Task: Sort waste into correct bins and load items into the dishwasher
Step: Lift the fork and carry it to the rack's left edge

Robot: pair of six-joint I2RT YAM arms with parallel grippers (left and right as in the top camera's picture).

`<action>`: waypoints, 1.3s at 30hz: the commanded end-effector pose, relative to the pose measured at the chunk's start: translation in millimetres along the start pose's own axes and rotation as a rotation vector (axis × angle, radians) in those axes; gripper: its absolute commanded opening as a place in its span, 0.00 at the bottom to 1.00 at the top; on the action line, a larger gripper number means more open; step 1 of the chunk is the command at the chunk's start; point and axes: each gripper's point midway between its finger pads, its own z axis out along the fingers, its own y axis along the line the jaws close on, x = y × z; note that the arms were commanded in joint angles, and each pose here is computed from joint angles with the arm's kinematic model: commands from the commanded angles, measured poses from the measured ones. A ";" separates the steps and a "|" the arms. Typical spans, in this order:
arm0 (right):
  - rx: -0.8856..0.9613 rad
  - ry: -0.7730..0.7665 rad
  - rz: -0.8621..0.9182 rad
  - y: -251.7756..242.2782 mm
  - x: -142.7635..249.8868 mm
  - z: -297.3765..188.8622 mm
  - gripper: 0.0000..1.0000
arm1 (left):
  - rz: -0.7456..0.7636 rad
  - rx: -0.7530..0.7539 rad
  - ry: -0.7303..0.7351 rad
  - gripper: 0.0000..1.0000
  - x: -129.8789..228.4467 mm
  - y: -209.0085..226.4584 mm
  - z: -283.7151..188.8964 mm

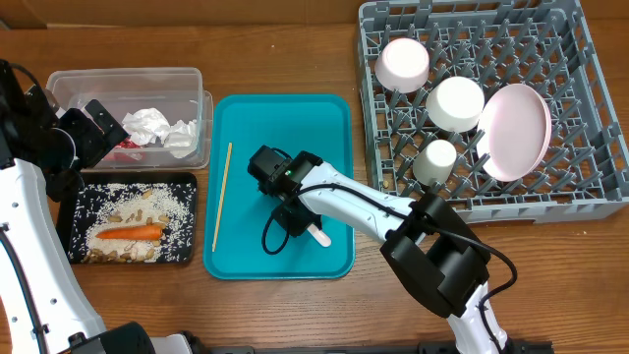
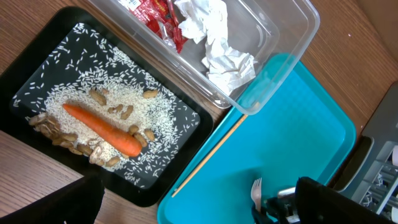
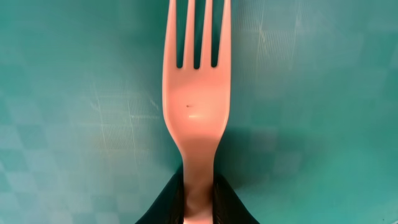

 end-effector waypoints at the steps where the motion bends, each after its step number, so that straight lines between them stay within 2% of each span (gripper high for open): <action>1: 0.014 0.011 0.002 -1.4 -3.8 5.8 0.04 | 0.017 0.024 -0.030 1.00 -2.3 -5.7 -10.8; 11: -0.086 -0.043 0.062 4.4 -23.8 -16.2 0.04 | 0.017 0.024 -0.030 1.00 -2.3 -5.7 -10.8; 20: -0.122 -0.143 0.110 -13.9 -43.5 -61.8 0.04 | 0.017 0.024 -0.030 1.00 -2.3 -5.7 -10.8; 28: -0.138 -0.260 0.199 -55.5 -46.1 -116.7 0.04 | 0.017 0.024 -0.030 1.00 -2.3 -5.7 -10.8; 34: -0.116 -0.350 0.288 -98.5 -34.9 -160.7 0.04 | 0.017 0.024 -0.030 1.00 -2.3 -5.7 -10.8; 39: -0.094 -0.369 0.377 -136.1 -18.1 -176.5 0.04 | 0.017 0.024 -0.030 1.00 -2.2 -5.6 -10.7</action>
